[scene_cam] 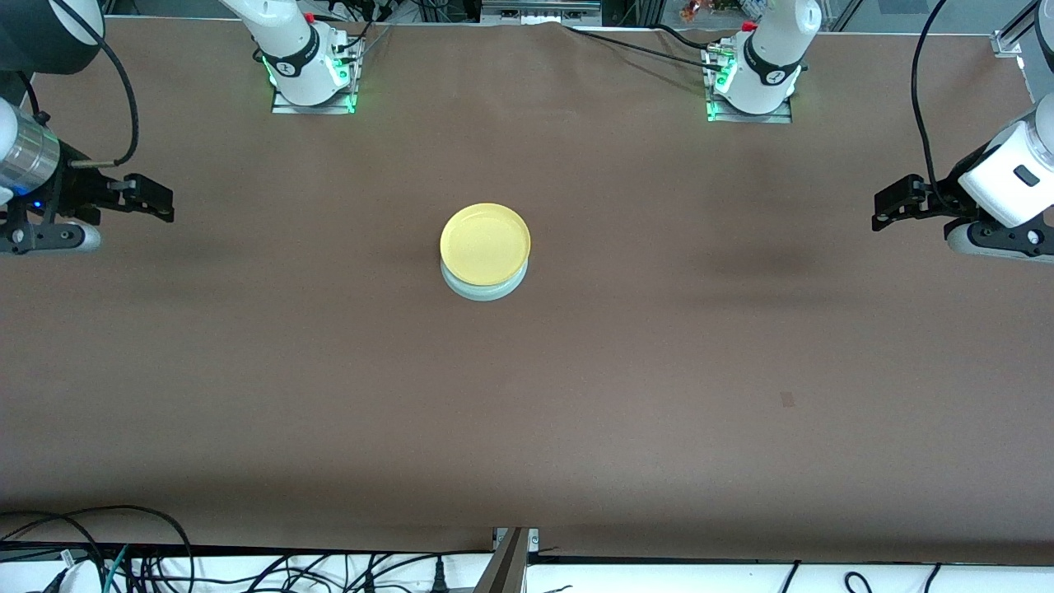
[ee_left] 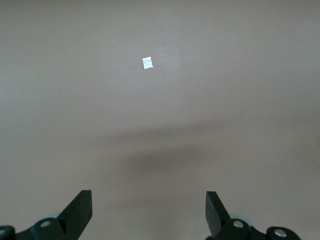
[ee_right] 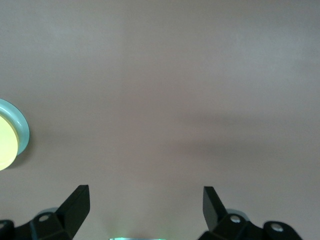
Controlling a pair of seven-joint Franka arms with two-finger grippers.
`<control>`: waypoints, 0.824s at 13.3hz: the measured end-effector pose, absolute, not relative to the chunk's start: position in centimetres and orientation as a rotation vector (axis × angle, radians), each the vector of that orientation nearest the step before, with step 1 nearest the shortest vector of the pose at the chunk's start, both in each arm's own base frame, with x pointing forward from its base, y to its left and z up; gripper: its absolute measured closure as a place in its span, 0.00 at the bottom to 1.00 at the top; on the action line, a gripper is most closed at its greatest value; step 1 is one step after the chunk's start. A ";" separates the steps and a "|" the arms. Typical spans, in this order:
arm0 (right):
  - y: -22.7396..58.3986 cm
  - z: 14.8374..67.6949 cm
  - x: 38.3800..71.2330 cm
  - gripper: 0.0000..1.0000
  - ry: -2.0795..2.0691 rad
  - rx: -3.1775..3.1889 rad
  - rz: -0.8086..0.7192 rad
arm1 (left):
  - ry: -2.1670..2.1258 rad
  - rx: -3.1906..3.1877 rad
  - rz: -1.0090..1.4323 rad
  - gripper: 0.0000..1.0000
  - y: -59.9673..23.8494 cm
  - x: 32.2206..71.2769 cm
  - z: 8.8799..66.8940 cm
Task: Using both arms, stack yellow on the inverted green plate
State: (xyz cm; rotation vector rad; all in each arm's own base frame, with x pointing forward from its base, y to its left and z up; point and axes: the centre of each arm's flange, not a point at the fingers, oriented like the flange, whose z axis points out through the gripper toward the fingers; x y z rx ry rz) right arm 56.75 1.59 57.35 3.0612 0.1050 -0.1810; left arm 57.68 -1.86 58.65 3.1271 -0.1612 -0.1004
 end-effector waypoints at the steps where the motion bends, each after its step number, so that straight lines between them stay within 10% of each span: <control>1: 1.2 57.6 56.0 0.00 0.095 3.060 -0.180 | -0.161 3.127 -0.100 0.00 -1.9 57.7 58.7; 11: -0.8 59.0 54.1 0.00 0.035 3.061 -0.154 | -0.158 3.127 -0.098 0.00 -1.7 57.7 58.7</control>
